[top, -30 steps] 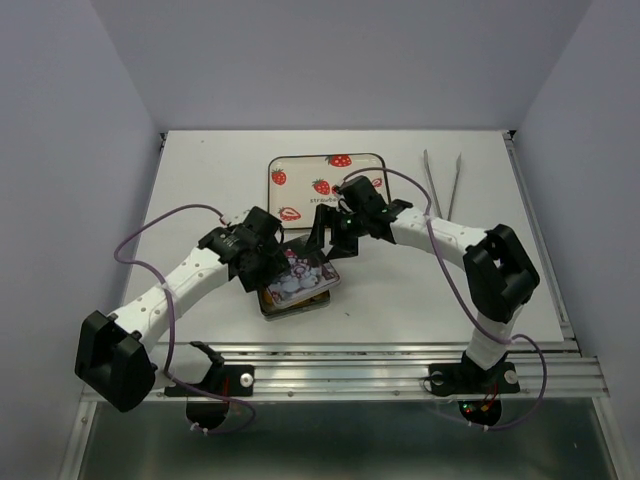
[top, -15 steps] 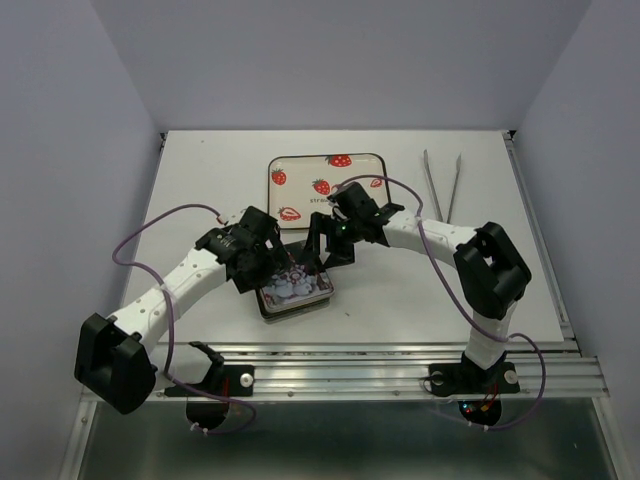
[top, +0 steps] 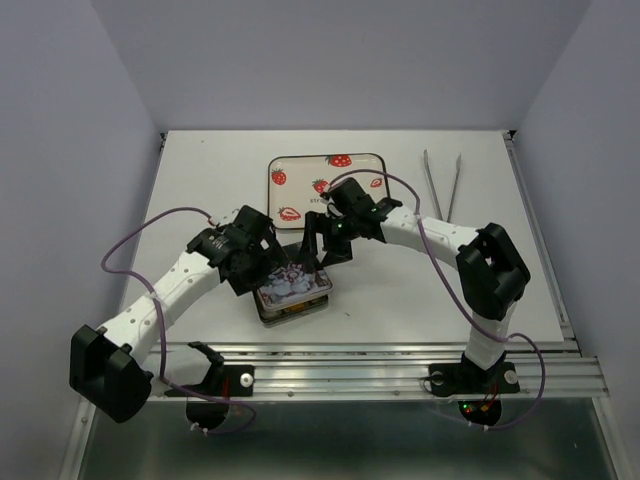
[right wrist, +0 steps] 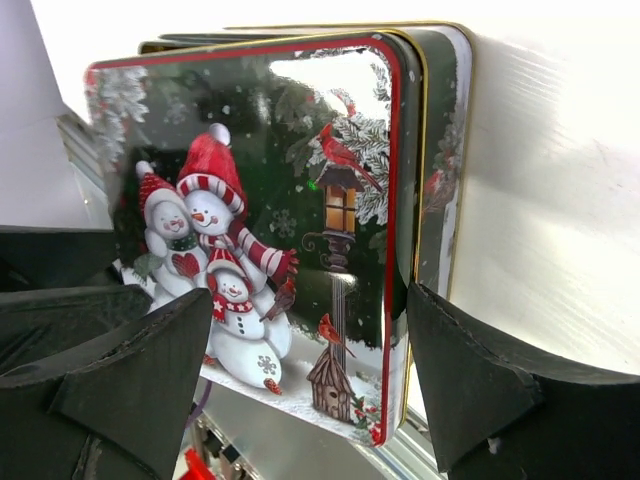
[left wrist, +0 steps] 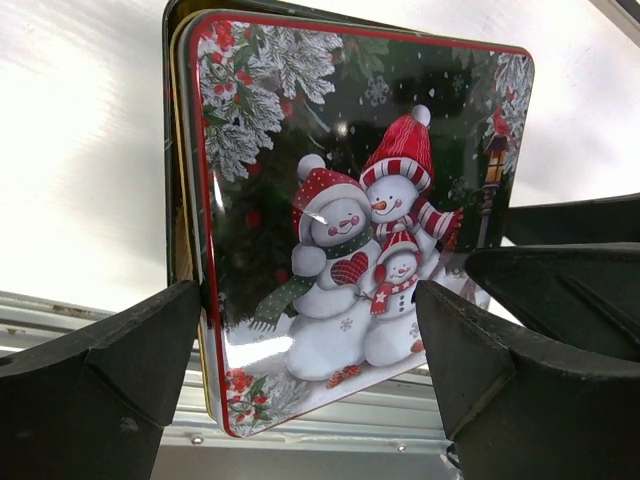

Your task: Pack the cookies

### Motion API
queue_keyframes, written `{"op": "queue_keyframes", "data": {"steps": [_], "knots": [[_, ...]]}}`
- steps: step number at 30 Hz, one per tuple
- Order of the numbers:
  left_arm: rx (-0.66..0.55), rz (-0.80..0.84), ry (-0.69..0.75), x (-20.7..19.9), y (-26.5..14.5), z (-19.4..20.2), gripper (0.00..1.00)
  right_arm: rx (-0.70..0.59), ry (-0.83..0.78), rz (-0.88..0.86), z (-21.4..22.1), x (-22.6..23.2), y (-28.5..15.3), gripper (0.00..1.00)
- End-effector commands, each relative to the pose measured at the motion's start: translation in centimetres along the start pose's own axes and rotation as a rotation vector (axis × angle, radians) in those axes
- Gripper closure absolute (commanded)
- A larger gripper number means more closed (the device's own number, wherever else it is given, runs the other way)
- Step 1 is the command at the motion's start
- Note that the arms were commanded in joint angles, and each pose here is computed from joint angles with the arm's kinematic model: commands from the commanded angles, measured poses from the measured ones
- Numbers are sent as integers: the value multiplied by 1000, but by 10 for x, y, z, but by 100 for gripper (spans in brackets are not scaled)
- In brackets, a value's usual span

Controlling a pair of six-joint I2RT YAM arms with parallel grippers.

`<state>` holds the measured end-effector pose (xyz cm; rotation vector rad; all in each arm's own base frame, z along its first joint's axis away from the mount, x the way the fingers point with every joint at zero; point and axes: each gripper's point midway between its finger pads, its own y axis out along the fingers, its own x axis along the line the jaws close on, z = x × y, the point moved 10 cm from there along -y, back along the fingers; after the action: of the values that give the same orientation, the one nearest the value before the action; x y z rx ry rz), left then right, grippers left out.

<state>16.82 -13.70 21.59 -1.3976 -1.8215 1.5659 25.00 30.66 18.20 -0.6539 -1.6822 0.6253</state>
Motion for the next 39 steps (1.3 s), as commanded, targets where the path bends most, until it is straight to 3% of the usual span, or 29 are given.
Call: {"op": "queue_keyframes", "data": {"steps": [1,12,16,28,33,35,39], "knots": [[-39,13,-74,1,-20,-6,1,-18,-112,-71,-4,32,-16,17],[53,-92,-132,24,-2,13,1,48,-160,-20,10,25,-4,18],[25,-110,-145,28,4,13,1,48,-158,15,12,17,-1,18],[-75,-101,-195,12,-20,-9,1,-71,-180,76,-17,38,-15,18],[-31,-146,-273,25,-8,-8,1,-135,-95,142,-40,19,-29,17],[4,-79,-316,23,0,-8,1,-138,-95,142,-46,12,-30,17],[-36,38,-409,18,8,-17,1,-125,-151,117,-56,16,-23,17]]}}
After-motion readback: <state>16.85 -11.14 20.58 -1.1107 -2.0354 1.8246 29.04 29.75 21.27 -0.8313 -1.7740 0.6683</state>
